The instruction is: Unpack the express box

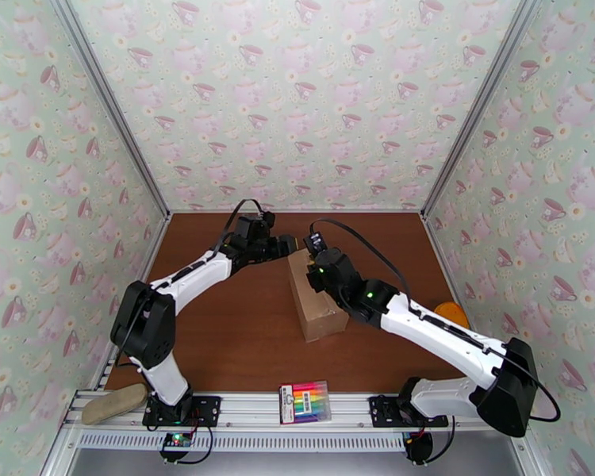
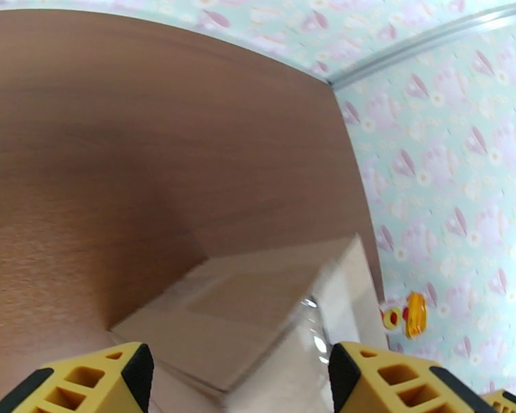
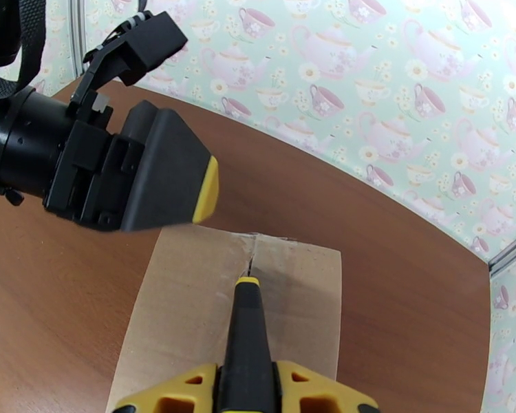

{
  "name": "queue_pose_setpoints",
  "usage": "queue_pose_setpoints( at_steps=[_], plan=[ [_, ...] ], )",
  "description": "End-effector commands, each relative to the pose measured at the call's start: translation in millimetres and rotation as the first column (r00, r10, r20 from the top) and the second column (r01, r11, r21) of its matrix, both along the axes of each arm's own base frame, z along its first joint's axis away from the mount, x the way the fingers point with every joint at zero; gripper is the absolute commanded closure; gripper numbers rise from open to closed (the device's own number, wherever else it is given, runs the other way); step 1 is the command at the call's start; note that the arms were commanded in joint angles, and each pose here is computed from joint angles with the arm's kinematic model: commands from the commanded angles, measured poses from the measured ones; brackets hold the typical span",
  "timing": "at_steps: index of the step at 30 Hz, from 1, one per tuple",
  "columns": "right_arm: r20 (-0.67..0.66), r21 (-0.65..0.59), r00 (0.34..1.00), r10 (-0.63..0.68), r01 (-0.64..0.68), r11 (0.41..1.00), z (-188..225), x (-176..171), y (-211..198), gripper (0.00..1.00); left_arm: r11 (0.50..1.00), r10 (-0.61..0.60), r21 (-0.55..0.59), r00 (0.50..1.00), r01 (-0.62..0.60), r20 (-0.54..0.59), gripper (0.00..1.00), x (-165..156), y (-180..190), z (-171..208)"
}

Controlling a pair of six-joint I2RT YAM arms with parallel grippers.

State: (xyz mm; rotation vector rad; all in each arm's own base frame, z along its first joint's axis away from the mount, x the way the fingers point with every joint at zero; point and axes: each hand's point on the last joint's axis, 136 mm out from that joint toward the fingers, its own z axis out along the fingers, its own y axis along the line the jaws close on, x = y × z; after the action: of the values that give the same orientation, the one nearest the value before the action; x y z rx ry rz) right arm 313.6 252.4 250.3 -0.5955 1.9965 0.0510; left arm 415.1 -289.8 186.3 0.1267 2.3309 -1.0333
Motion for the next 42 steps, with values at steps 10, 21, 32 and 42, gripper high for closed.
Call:
queue_pose_setpoints(
  at_steps=[10,21,32,42],
  plan=[
    [-0.062,-0.037,0.996,0.056,-0.058,0.998,-17.3,-10.0,6.4,1.00,0.988,-0.148,0.034,0.985,0.151,-0.090,0.27,-23.1,-18.3,-26.2],
    [-0.070,-0.044,0.996,0.057,-0.060,0.997,-21.6,-9.1,8.0,1.00,0.980,-0.179,0.061,0.973,0.190,-0.144,0.27,-24.1,-22.9,-47.2],
    [-0.051,-0.022,0.998,0.043,-0.044,0.999,-5.8,-16.6,0.2,1.00,0.984,-0.065,0.141,0.963,0.105,-0.263,0.31,-25.7,-8.5,-83.6],
    [-0.059,-0.026,0.998,0.020,-0.022,0.999,-9.4,-23.9,-10.0,1.00,0.986,-0.028,0.148,0.954,0.075,-0.299,0.32,-23.1,-7.8,-94.7]
  ],
)
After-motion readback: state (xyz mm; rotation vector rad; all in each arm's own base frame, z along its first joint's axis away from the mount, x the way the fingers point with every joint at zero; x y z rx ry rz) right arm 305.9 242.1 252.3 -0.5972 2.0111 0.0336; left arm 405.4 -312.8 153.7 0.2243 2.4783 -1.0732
